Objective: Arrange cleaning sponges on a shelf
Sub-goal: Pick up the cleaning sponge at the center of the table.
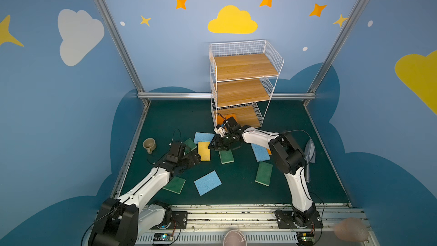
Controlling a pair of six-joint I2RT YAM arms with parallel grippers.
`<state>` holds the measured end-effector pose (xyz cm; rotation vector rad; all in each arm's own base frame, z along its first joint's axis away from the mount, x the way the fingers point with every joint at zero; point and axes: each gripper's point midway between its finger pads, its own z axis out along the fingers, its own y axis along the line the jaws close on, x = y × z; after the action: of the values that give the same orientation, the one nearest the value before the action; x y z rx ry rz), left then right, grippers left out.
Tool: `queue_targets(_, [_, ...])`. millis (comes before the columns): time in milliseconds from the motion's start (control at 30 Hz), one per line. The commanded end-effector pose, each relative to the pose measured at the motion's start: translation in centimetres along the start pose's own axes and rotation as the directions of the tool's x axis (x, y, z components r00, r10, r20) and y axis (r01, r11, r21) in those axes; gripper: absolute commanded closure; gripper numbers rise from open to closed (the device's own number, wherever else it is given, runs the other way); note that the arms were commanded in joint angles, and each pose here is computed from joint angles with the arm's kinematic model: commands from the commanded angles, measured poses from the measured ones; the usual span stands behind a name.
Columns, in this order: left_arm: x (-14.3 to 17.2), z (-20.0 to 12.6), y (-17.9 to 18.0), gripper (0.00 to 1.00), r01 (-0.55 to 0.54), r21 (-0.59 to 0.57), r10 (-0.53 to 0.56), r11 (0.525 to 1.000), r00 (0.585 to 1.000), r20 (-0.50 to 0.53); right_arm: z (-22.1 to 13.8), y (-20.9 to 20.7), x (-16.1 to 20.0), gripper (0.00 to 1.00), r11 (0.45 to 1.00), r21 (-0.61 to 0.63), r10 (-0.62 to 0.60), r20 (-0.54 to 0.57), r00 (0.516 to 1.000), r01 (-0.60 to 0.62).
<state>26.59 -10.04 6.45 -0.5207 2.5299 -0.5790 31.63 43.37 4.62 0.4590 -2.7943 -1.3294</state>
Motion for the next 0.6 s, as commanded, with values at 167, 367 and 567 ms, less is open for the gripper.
queue_targets(167, [0.4, -0.3, 0.9, 0.03, 0.01, -0.006, -0.01, 1.0, 1.0, 0.007, 1.8, 1.3, -0.1, 0.53, 0.997, -0.078, 0.016, -0.037, 0.999, -0.019])
queue_targets(367, [0.4, -0.5, 0.8, 0.03, 0.015, 0.005, -0.015, 1.0, 1.0, 0.005, 1.9, 2.0, -0.4, 0.76, 0.994, -0.106, 0.01, -0.029, 1.0, -0.013])
queue_targets(567, [0.4, -0.9, 0.6, 0.03, 0.015, 0.01, -0.015, 1.0, 1.0, 0.004, 1.1, 2.7, -0.5, 0.91, 0.995, -0.103, -0.004, -0.013, 1.0, 0.003])
